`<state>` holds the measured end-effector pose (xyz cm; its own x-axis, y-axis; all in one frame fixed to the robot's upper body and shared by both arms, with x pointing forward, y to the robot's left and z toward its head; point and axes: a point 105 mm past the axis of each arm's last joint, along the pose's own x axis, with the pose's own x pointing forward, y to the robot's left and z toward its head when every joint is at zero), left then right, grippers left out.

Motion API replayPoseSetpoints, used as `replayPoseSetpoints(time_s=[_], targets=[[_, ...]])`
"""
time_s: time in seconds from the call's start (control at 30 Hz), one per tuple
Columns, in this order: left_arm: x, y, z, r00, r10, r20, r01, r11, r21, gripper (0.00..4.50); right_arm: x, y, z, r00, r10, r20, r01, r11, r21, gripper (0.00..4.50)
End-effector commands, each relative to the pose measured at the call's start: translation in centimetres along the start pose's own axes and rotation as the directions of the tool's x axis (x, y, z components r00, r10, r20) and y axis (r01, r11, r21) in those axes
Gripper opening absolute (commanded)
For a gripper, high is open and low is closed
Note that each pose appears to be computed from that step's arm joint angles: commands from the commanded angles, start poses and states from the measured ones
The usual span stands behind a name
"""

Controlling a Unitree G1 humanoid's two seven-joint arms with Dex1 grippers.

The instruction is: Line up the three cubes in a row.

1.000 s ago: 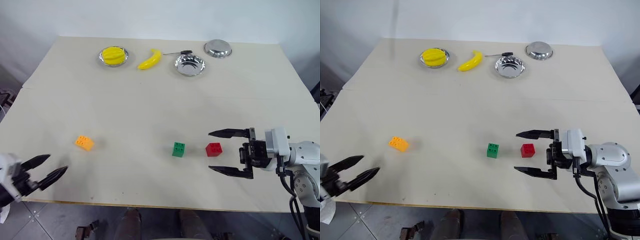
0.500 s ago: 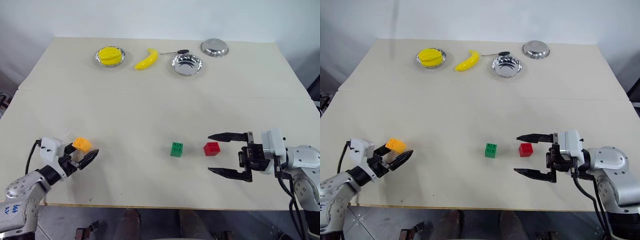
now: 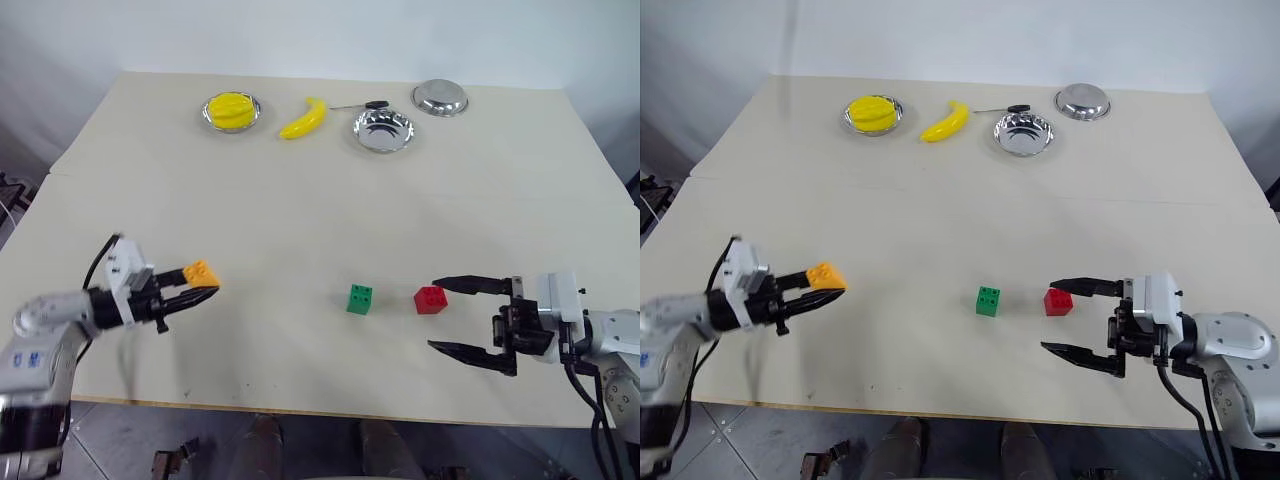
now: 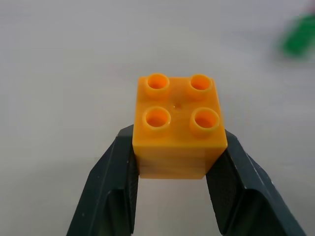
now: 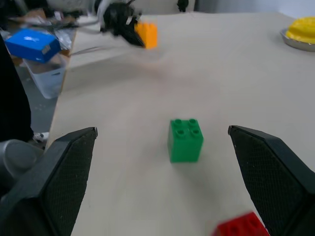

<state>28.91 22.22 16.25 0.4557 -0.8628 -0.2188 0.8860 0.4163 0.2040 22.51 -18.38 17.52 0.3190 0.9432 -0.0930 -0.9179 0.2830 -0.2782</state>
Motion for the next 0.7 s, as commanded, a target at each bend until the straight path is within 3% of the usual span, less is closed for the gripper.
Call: replayPoseSetpoints(time_s=[0.03, 0.1, 0.17, 0.33, 0.43, 0.7], targets=[[2.5, -0.6, 1.1, 0.965, -0.262, -0.026, 0.263, 0.959, 0.103, 1.51, -1.1, -0.4, 0.5, 0.998, -0.050, -0.022, 0.049, 0.998, -0.041, 4.50], [5.6, -1.7, 1.0, 0.879, -0.469, -0.085, 0.477, 0.867, 0.142, 1.51, -2.0, -0.3, 0.4, 0.995, -0.088, -0.043, 0.086, 0.995, -0.043, 4.50], [8.4, -2.4, 0.3, 0.803, -0.576, -0.152, 0.595, 0.788, 0.156, 1.51, -2.6, 0.1, 0.5, 0.991, -0.120, -0.052, 0.118, 0.992, -0.042, 4.50], [12.5, -2.0, 1.0, 0.788, -0.596, -0.154, 0.616, 0.761, 0.202, 1.51, -3.0, 1.2, 0.8, 0.985, -0.162, -0.058, 0.160, 0.987, -0.031, 4.50], [13.6, -2.3, 1.1, 0.769, -0.615, -0.173, 0.639, 0.737, 0.222, 1.51, -3.2, 1.8, 0.8, 0.980, -0.187, -0.064, 0.186, 0.982, -0.025, 4.50], [12.6, -2.0, 0.2, 0.749, -0.624, -0.221, 0.661, 0.728, 0.184, 1.51, -3.5, 2.5, 0.8, 0.975, -0.208, -0.073, 0.208, 0.978, -0.012, 4.50]])
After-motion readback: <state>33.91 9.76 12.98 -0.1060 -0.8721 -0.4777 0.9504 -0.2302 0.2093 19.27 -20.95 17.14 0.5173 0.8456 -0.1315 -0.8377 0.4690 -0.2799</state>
